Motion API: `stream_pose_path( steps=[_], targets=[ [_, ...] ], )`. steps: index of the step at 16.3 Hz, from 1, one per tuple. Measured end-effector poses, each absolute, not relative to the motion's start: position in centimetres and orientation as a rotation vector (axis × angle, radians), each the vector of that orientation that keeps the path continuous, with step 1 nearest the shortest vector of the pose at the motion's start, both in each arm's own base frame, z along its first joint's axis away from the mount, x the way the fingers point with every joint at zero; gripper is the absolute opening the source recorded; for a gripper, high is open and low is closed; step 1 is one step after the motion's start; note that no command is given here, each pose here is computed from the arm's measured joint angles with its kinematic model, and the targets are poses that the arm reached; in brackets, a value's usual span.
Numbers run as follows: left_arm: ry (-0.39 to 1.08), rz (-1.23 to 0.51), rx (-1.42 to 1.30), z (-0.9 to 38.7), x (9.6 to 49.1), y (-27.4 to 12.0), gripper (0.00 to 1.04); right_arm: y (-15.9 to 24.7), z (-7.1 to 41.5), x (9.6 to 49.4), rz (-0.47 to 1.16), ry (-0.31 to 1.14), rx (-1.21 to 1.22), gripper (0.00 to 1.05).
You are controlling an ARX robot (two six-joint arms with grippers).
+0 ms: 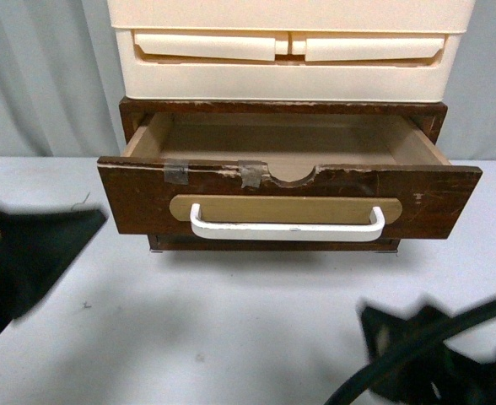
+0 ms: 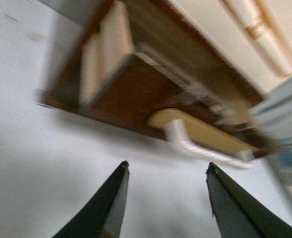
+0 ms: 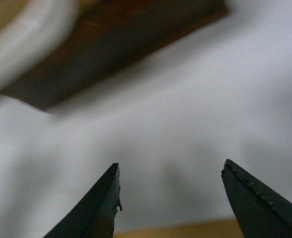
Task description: Open drawer
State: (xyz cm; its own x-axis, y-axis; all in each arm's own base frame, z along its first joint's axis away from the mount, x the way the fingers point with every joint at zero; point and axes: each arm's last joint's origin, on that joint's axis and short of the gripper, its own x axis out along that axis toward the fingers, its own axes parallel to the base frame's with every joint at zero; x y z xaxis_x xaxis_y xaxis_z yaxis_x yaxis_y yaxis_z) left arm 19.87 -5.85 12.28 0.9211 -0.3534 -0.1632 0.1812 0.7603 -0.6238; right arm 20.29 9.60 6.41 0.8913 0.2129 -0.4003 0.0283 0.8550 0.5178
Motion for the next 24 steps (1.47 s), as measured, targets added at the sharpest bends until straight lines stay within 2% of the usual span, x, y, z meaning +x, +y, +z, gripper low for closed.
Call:
stream_pose_path(
  steps=[2,5,6,7,8,12,16,24],
  targets=[
    [0.214,-0.146,-0.474,11.7,18.8,-4.7,0.40,7.5,6.0,18.7,-0.022,0.456,0.352,0.56],
    [0.069,0.011,-0.292,13.2,18.4,-3.1,0.27,5.7,7.8,18.5,-0.083,0.349,0.187,0.43],
    [-0.009,0.008,-0.183,14.6,18.1,-2.9,0.16,5.4,9.3,18.6,-0.048,0.270,0.102,0.34],
    [-0.005,-0.021,-0.112,14.8,17.6,-2.8,0.05,5.0,10.4,18.0,0.004,0.220,0.040,0.22],
    [0.023,0.003,-0.027,14.9,16.0,-1.6,0.02,3.1,13.4,16.9,-0.007,0.033,0.017,0.02],
    [0.009,0.010,-0.018,16.3,14.1,0.0,0.02,1.7,15.7,15.4,-0.001,-0.016,0.009,0.02],
    [-0.001,-0.001,-0.018,16.7,13.0,0.0,0.02,-0.1,16.8,13.7,-0.024,-0.019,0.006,0.02],
    [-0.010,-0.001,-0.017,17.0,11.7,0.0,0.02,-0.1,17.0,11.8,-0.008,-0.013,0.006,0.02]
  ],
)
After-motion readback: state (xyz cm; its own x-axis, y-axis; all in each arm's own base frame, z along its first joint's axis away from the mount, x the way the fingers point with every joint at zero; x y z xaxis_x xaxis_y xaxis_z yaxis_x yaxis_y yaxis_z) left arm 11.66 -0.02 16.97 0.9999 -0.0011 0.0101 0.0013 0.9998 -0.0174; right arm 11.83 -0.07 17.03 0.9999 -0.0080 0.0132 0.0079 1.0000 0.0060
